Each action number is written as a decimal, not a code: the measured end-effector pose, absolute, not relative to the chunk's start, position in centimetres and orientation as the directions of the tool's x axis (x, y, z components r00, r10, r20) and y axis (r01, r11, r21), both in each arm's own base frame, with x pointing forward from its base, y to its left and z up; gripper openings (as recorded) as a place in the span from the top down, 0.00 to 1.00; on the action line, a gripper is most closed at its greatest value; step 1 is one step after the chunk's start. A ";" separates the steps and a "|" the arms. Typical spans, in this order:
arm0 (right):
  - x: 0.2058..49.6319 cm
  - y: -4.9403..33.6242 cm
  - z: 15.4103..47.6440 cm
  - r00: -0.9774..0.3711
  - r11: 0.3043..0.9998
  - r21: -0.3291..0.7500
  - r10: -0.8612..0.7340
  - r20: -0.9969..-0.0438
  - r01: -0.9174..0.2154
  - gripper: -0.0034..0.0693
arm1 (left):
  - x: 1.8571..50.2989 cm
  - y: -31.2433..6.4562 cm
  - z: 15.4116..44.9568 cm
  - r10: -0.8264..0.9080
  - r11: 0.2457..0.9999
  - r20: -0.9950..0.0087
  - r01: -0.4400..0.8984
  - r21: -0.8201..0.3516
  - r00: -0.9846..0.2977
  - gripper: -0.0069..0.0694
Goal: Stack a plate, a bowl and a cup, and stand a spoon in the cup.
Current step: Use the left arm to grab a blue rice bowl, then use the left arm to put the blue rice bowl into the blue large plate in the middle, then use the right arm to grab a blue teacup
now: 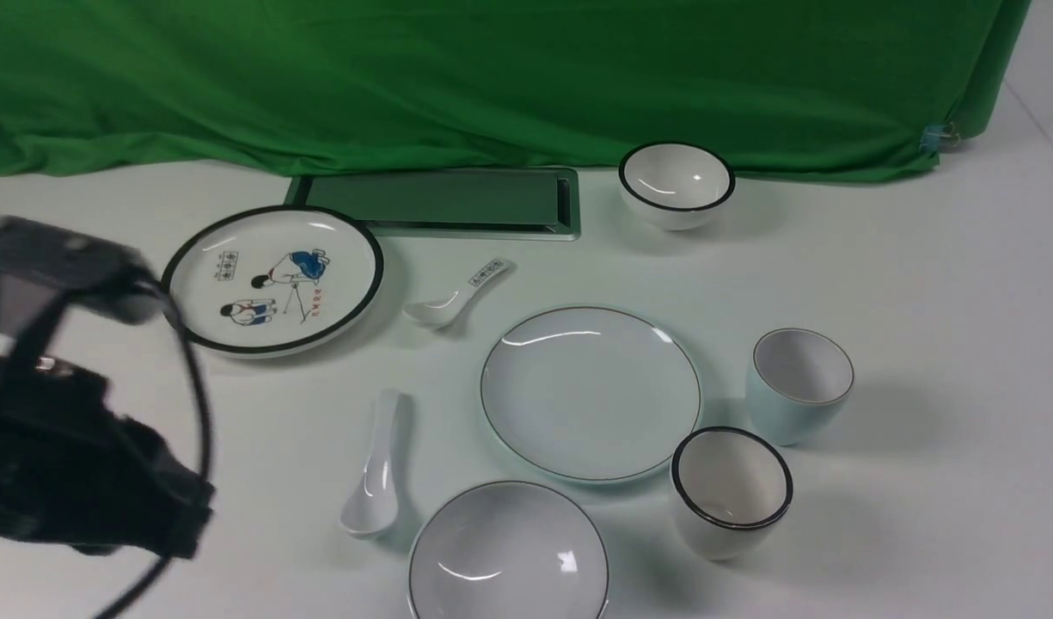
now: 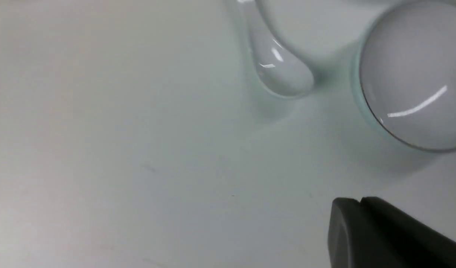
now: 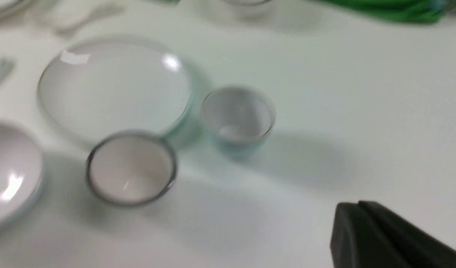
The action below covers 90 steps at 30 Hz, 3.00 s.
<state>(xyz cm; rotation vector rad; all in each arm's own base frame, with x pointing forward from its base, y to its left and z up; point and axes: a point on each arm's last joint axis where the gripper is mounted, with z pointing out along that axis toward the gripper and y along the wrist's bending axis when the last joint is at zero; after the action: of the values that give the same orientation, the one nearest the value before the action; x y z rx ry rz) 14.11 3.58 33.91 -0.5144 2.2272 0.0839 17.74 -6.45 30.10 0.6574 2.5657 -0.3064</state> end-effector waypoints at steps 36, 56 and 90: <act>17.5 9.2 29.3 -0.615 0.740 -0.091 -0.615 -0.494 -0.667 0.90 | 26.9 -19.4 19.9 0.553 0.806 -0.294 0.590 -0.047 -0.779 0.92; 20.8 9.2 32.9 -0.598 0.785 -0.188 -0.582 -0.551 -0.590 0.91 | 39.9 -19.7 22.7 0.381 0.824 -0.441 0.514 -0.237 -0.813 0.92; 36.4 10.2 21.7 -0.848 0.897 -0.077 -0.437 -0.299 -0.435 0.85 | 31.4 -13.7 35.5 0.419 0.871 -0.557 0.491 0.023 -0.717 0.75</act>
<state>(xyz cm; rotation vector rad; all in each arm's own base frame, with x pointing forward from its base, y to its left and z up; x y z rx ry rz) 36.36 10.19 21.71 -0.6498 2.7516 -0.0088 31.43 -13.73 35.52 0.6585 2.4733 -0.1688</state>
